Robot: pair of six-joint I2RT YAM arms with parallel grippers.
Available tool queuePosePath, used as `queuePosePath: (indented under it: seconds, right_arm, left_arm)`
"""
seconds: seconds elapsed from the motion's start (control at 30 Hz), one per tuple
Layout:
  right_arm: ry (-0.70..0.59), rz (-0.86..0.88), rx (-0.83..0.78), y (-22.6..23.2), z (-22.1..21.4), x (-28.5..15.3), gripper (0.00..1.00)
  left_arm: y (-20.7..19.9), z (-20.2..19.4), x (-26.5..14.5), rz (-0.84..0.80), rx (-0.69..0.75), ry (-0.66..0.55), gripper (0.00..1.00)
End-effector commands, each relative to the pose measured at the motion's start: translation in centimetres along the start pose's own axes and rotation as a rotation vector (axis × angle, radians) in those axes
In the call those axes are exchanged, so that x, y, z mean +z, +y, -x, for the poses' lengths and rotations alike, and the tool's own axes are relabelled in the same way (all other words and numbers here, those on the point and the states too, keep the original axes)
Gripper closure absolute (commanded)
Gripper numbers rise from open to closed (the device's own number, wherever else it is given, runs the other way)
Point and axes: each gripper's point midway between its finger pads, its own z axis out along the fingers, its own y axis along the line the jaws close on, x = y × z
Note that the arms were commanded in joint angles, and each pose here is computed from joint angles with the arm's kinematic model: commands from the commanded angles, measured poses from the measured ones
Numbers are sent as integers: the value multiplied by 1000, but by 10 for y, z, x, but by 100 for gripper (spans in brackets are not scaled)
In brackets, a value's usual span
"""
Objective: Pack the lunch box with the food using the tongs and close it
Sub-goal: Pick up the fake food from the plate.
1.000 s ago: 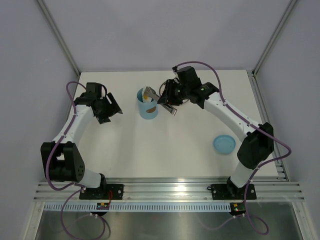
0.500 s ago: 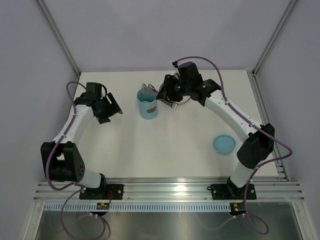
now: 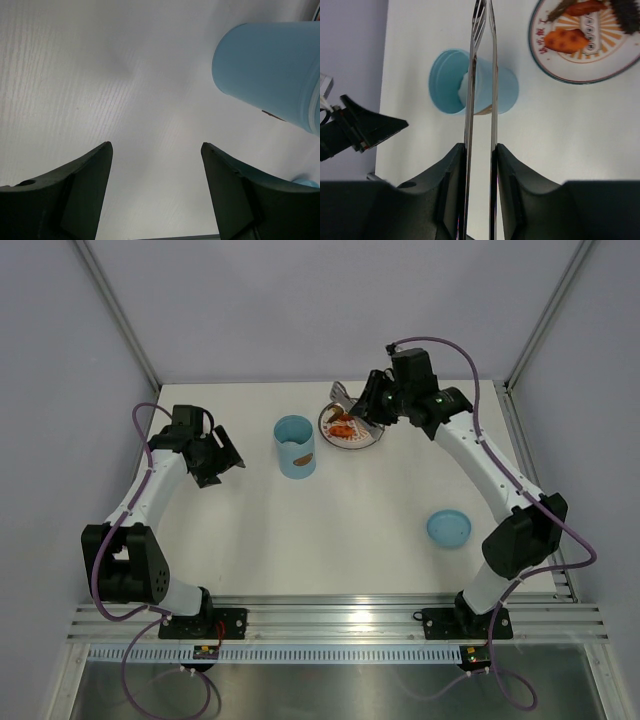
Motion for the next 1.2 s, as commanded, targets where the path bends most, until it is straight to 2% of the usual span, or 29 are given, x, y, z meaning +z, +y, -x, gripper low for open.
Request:
queuePosePath:
  seconds: [0.0,0.27,0.53,0.8,1.17]
  right_arm:
    - [-45,-55,27,-32,14,-17,62]
    - [24,-224,30,-92,3,11,60]
    - [59,-399,-81,-130,10,30,56]
    - [114,-425,-175,-143,10,49,49]
    - [193,-452,-246,-158,3,69,49]
  left_arm:
    - [-7,11,-14,-33,27,-56,24]
    - [-9,16,-17,-32,28,-70,24]
    - [-5,18,-17,-15,31,-76,24]
    - [-4,20,-14,-10,23,-73,24]
    - [-3,22,-10,-2,19,-65,24]
